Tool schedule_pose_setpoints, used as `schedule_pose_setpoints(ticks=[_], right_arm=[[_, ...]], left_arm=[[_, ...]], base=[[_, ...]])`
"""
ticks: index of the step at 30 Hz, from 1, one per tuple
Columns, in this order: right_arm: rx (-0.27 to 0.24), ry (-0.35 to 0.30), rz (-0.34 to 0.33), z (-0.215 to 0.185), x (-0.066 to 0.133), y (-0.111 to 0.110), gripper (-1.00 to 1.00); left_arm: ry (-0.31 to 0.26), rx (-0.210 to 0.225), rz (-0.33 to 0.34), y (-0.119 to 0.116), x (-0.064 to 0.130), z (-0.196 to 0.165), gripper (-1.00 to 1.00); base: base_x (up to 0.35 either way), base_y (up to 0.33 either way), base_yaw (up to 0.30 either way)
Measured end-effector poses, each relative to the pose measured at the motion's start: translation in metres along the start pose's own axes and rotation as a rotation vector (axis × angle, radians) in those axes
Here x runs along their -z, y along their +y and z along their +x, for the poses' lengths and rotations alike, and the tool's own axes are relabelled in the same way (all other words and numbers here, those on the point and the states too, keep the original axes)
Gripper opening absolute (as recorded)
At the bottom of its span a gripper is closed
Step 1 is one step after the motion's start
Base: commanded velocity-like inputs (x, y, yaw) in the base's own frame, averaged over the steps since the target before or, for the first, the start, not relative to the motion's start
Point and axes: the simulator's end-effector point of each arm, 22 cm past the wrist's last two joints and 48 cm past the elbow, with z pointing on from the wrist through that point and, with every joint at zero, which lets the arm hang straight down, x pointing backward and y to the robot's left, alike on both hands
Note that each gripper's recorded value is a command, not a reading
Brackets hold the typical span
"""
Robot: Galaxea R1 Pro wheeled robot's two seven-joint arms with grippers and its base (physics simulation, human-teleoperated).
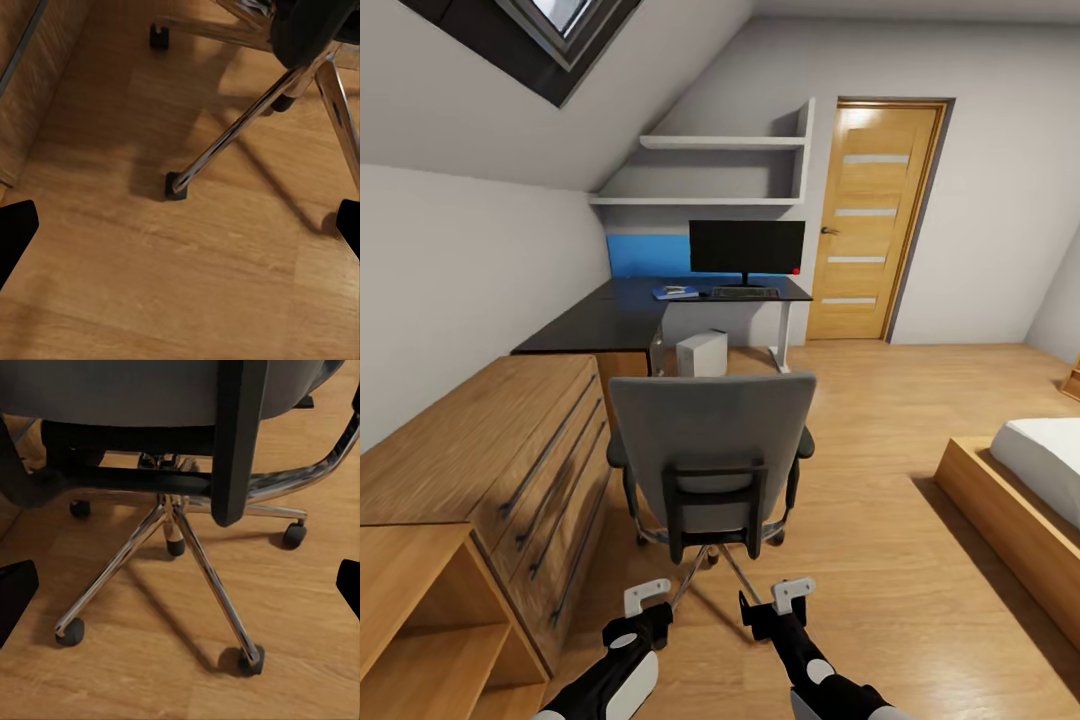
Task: In the bedroom, organize the workspace by keeping the computer under the desk, ensuring the monitor is on the desk, placing the keyboard on the desk next to the monitor, placing the mouse on the desk next to the keyboard, moving the folder from the swivel chair onto the desk next to the mouse, stacking the notebook on top of the folder with the pen on top of the notebook, and positioning the swivel chair next to the desk.
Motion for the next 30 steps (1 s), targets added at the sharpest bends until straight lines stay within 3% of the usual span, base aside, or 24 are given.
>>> schedule_pose_setpoints(ticks=[19,30], right_arm=[[0.001,0.001,0.001,0.0023,0.0008,-0.0025,1.0],[-0.001,0.0,0.003,0.002,0.001,-0.0029,1.0]], left_arm=[[0.0,-0.003,0.0,0.0001,-0.0001,0.0003,1.0],[0.0,-0.003,-0.001,0.0004,0.0,0.0006,1.0]], base=[[0.089,0.0,0.0],[0.218,0.0,0.0]])
